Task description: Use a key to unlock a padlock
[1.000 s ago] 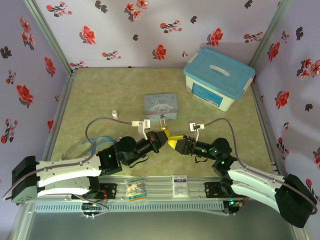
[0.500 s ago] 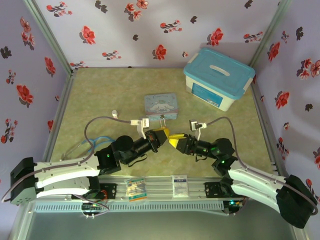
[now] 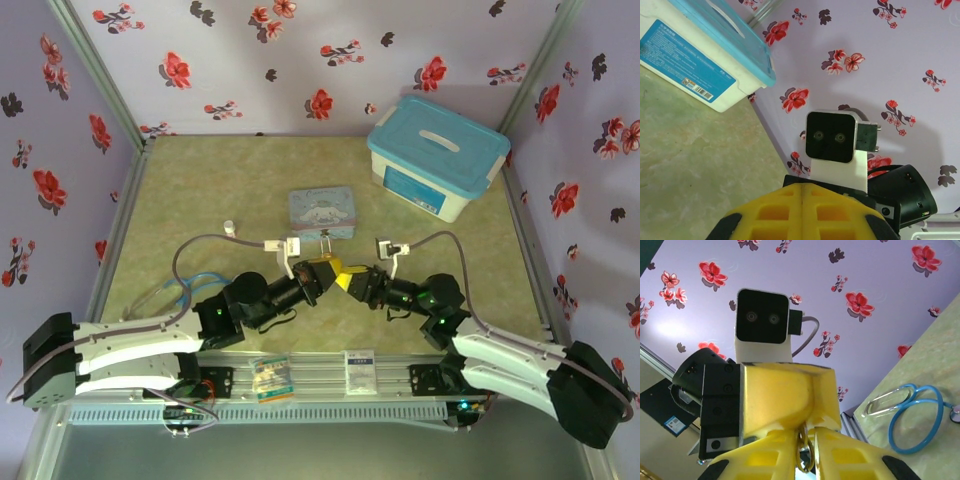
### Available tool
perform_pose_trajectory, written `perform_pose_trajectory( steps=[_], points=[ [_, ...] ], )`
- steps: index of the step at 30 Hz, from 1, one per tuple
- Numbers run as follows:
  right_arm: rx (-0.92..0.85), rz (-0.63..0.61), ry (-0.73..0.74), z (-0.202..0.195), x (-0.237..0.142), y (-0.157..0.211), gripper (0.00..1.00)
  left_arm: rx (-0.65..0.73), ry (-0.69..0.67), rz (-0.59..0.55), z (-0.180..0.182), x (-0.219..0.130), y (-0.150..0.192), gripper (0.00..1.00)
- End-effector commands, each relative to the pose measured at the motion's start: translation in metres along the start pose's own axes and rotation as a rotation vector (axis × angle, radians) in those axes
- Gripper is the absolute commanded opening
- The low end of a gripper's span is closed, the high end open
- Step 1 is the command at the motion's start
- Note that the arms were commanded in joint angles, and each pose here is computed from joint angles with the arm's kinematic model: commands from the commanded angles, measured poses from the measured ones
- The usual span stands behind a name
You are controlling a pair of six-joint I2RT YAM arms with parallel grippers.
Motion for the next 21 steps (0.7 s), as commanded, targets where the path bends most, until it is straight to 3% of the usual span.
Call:
perform_pose_trajectory(
  steps=[1,4,5,6,7,14,17,21],
  points=[
    [-0.045,-0.035,-0.040,0.010,0.007,-0.013,0.06,-0.023,0.019,0.006,0.001,0.000,0.001,0.00],
    [-0.030,-0.023,-0.039,0.007,0.007,-0.009,0.01,-0.017,-0.004,0.006,0.008,-0.001,0.001,0.01],
    [-0.027,-0.020,-0.033,0.005,0.007,-0.007,0.00,-0.027,-0.006,-0.003,0.011,-0.002,-0.001,0.07],
    [-0.023,-0.017,-0.024,0.003,0.005,-0.004,0.00,-0.040,-0.001,-0.017,0.013,-0.004,-0.004,0.24],
    [-0.019,-0.013,-0.013,0.000,0.004,-0.002,0.00,-0.055,-0.004,-0.032,0.018,-0.006,-0.007,0.34],
    [-0.015,0.010,0.044,-0.007,-0.006,0.009,0.00,-0.047,0.033,-0.098,0.014,-0.022,-0.028,0.67],
    [-0.017,0.018,0.060,-0.008,-0.008,0.011,0.00,-0.051,0.033,-0.092,0.016,-0.022,-0.027,0.70],
    [-0.018,0.019,0.066,-0.009,-0.008,0.010,0.00,-0.067,0.027,-0.041,0.020,-0.015,-0.017,0.65]
  ],
)
Point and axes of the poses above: each hand's point on the last joint's axis, 136 mm out from that joint toward the fingers, its own x axis out along the fingers, its own z axis along the line the jaws close on, y = z × x, the point moved 4 cm from there along -x, back along the fingers, and after that the axes turned 10 degrees about -x, right-handed, at the moved point
